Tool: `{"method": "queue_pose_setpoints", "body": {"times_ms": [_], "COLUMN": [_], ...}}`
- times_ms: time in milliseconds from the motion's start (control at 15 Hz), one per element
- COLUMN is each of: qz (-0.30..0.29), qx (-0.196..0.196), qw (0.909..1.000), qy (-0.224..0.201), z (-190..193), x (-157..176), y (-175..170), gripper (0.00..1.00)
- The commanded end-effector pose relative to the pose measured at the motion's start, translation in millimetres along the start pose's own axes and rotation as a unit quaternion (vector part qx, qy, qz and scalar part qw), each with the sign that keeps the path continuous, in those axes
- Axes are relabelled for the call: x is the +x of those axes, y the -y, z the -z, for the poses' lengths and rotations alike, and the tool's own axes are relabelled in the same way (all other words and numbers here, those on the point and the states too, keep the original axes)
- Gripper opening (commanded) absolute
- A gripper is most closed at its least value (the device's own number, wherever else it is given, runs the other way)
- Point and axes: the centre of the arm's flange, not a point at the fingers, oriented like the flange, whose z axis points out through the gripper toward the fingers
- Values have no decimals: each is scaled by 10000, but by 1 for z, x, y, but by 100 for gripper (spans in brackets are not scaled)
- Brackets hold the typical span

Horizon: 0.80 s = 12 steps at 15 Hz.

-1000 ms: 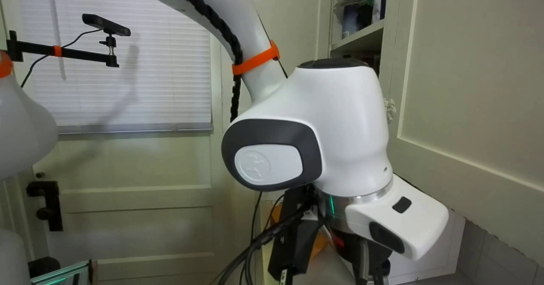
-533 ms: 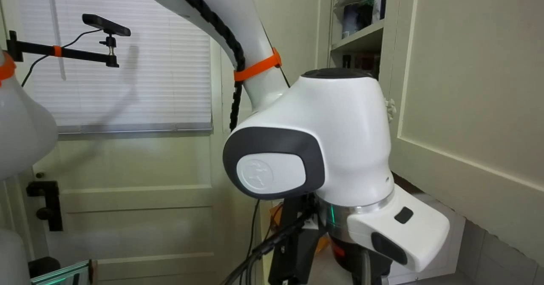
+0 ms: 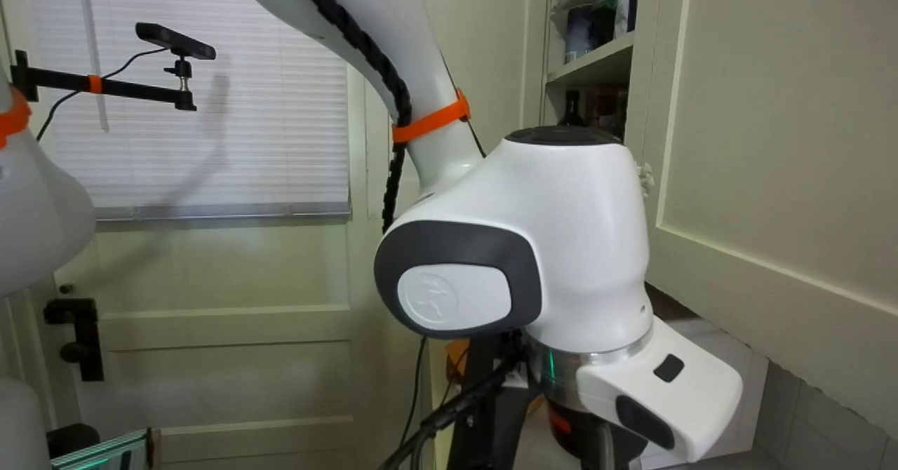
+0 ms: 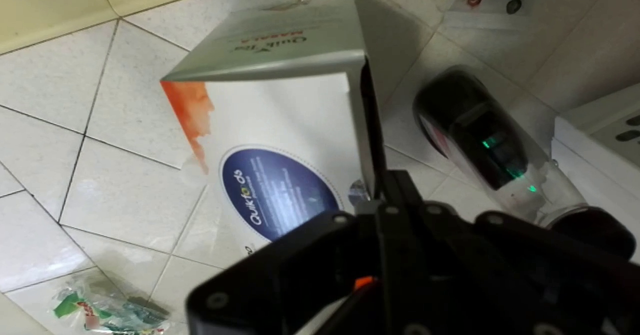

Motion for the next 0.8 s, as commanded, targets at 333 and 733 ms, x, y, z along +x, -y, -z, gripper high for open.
{"method": "queue_pose_setpoints", "body": {"times_ms": [333,733], "qz": [35,88], "qx": [-66,-70], "qw": [9997,9995], "qy": [230,285], "z": [-25,-36], "x": [1,0], "y": [1,8], "gripper": [0,0]}}
